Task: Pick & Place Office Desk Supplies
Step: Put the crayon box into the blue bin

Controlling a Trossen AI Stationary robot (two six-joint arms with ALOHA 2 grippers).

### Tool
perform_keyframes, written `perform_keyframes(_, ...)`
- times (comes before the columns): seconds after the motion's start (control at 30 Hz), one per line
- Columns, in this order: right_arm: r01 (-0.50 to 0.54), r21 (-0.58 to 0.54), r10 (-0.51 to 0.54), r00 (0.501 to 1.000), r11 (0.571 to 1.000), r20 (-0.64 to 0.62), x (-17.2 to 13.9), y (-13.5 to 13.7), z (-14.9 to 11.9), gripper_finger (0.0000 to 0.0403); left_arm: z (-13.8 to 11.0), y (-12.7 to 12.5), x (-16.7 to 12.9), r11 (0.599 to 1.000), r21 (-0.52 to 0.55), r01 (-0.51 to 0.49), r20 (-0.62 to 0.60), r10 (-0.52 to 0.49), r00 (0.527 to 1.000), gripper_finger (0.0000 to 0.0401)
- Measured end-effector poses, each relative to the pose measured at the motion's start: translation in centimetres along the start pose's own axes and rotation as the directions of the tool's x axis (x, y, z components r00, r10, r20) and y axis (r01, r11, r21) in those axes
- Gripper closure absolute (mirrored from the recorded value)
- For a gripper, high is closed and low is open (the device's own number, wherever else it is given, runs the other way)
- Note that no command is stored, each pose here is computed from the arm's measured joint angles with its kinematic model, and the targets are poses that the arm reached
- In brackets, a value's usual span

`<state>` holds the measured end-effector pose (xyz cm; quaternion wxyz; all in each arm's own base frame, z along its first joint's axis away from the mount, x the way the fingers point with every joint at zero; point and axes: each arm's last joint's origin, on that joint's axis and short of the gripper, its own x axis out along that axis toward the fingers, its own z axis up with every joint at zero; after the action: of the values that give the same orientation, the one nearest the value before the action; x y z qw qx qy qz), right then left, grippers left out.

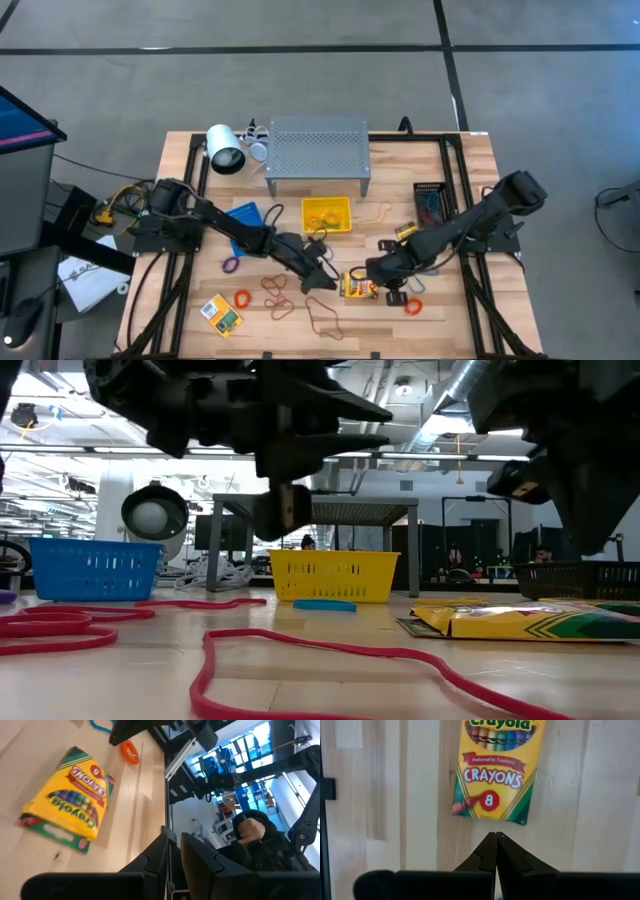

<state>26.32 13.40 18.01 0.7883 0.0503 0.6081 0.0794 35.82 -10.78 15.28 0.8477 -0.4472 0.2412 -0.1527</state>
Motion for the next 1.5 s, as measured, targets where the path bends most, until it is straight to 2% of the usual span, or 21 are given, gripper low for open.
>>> perform_keyframes(0.3, -0.048, 0.005, 0.048, 0.996, 0.999, 0.077, 0.2, 1.0, 0.6, 0.0403, -0.3, 1.0, 1.4, 0.999, -0.028, -0.024, -0.011, 0.024, 1.000, 0.0352)
perform_keyframes(0.7, -0.033, 0.009, 0.032, 0.999, 0.999, 0.042, 2.1, 0.9, 0.7, 0.0403, -0.1, 1.2, 1.6, 0.996, -0.079, -0.033, 0.050, 0.037, 0.998, 0.0352)
perform_keyframes(0.87, -0.027, 0.009, 0.027, 0.999, 1.000, 0.034, 2.1, 0.9, 0.6, 0.0403, -0.4, 1.7, 1.6, 0.989, -0.115, -0.090, 0.027, 0.093, 0.995, 0.0352)
perform_keyframes(1.03, -0.027, 0.010, 0.027, 0.999, 1.000, 0.036, 2.1, 0.9, 0.7, 0.0403, -1.8, 3.5, 2.3, 0.976, -0.138, -0.166, -0.040, 0.162, 0.986, 0.0352)
perform_keyframes(1.27, -0.020, 0.014, 0.019, 0.999, 1.000, 0.026, 2.2, 0.8, 0.5, 0.0403, -1.7, 3.9, 4.5, 0.981, -0.150, -0.120, -0.077, 0.109, 0.991, 0.0352)
perform_keyframes(1.5, -0.012, 0.044, 0.012, 1.000, 0.999, 0.007, 3.0, 0.1, -0.3, 0.0403, -1.5, 4.0, 4.5, 0.980, -0.150, -0.129, -0.088, 0.116, 0.989, 0.0352)
